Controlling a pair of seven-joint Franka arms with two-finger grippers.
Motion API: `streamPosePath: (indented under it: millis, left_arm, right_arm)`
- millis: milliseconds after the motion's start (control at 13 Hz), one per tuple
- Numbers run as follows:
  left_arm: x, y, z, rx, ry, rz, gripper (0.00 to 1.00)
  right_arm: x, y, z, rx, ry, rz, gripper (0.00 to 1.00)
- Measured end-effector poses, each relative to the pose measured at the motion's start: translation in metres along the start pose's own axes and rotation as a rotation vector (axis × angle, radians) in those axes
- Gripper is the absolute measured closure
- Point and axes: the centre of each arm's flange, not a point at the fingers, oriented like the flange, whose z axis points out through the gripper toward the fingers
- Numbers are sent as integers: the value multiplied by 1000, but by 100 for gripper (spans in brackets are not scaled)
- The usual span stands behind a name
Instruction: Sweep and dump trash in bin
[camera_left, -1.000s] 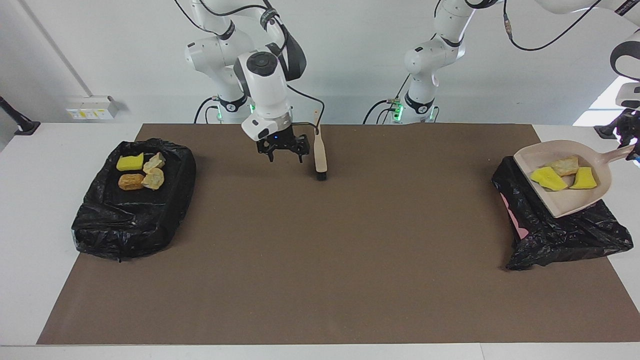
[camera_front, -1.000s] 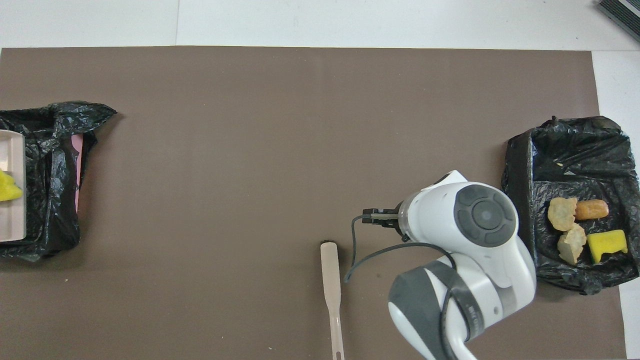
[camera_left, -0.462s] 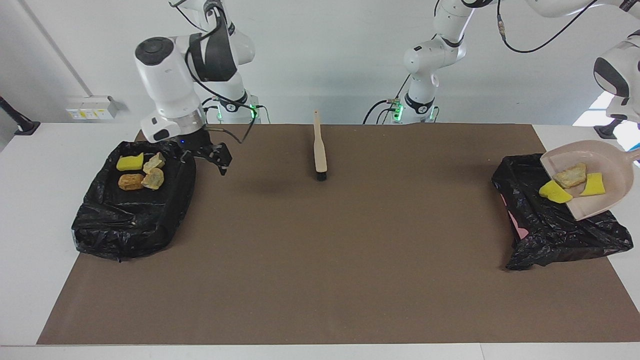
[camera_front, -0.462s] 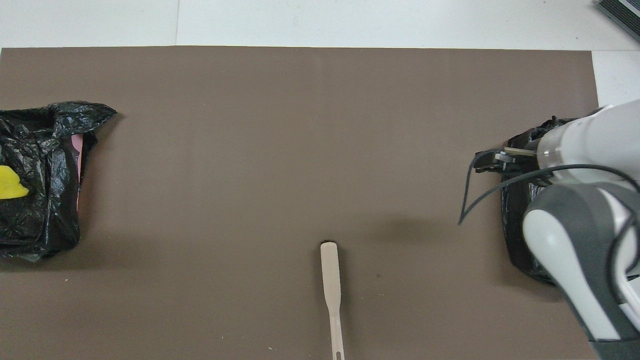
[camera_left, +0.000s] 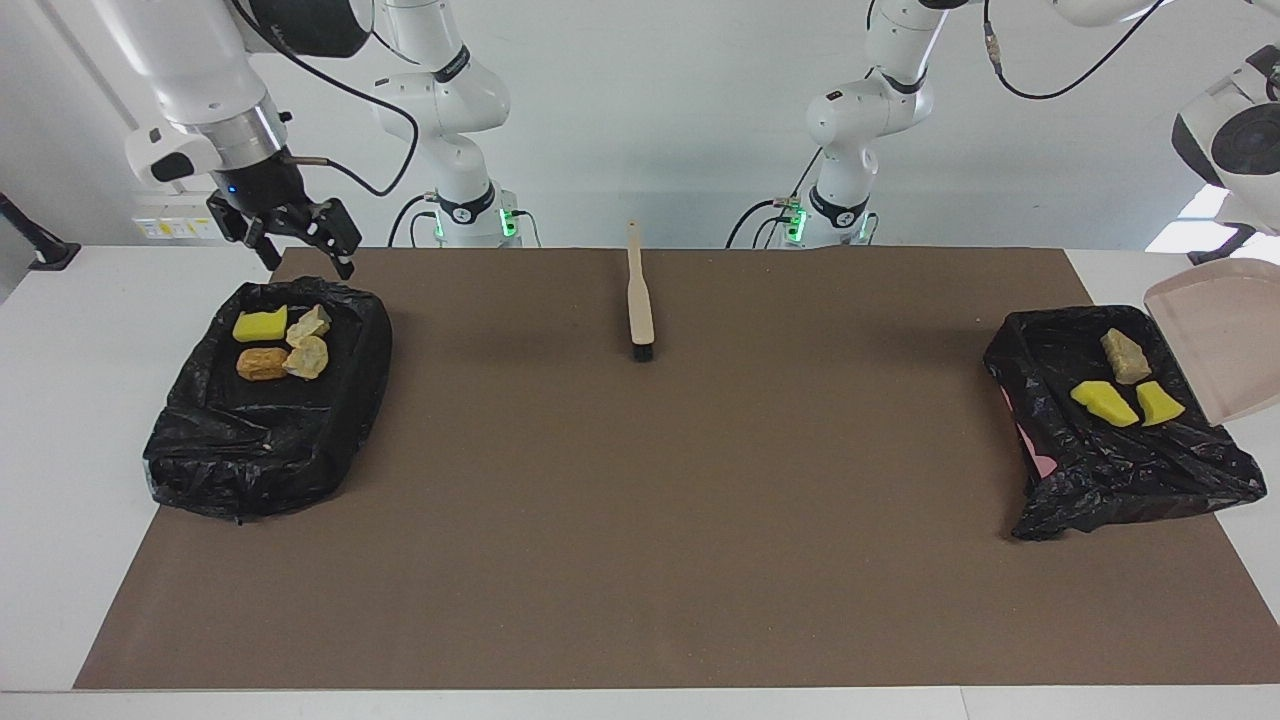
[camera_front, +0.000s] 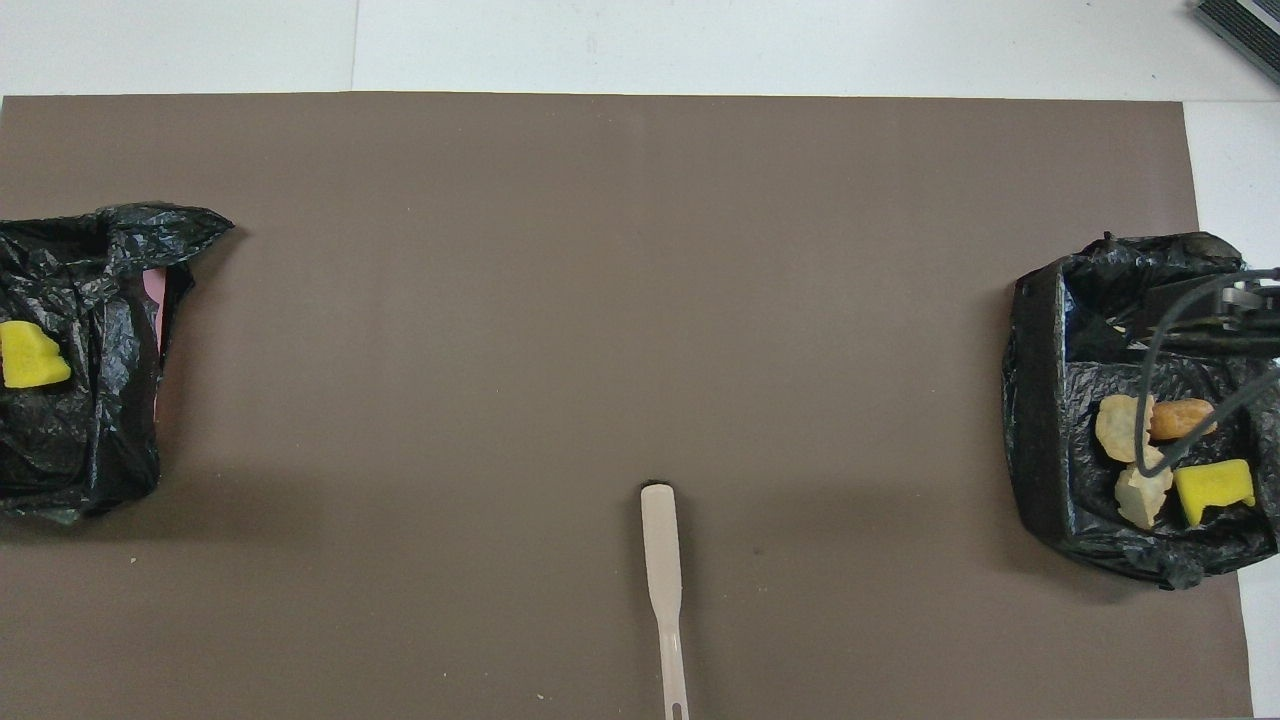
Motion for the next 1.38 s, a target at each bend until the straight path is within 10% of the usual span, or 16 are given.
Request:
streamPosePath:
  millis: [692,1385]
  left_arm:
    - [29,-11,-62,-20,365,-385,69]
    - [113,-25,-138,-436,763,-959,69]
  right_arm:
    - [-39,17,-26,11,-27,-31,0]
    - [-37,14,-27,13,-9,-40,0]
